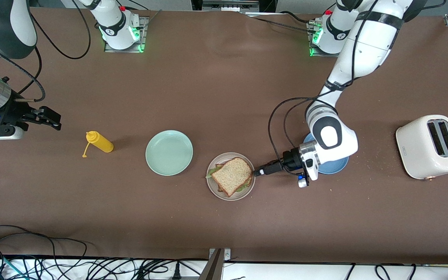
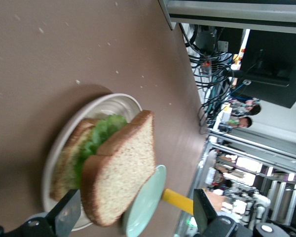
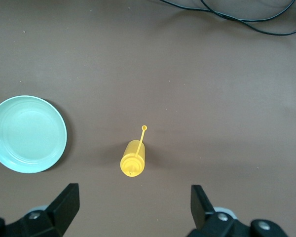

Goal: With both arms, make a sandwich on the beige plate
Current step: 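Open the left gripper and withdraw it from the sandwich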

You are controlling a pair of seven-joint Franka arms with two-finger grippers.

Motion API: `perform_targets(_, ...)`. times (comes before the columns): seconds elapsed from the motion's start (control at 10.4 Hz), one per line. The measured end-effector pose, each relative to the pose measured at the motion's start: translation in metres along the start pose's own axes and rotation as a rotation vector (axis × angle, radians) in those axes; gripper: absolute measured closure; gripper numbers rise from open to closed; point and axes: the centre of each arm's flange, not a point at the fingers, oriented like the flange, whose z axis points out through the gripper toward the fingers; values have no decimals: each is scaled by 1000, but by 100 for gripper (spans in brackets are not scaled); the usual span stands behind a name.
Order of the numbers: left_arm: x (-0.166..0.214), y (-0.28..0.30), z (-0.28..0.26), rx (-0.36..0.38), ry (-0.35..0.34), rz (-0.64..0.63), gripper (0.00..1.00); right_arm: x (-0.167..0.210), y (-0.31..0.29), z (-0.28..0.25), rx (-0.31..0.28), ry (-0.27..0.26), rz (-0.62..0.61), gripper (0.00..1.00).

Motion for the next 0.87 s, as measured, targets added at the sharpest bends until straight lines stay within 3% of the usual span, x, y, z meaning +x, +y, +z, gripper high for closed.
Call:
perform_targets(0.48,14,-7,-99,362,-36,267,0,1,-9,-2,43,1,122,0)
perform_targets(0.87,1,15,-171,670,-96,474,0,1,-9,-1,46,-2,144,0)
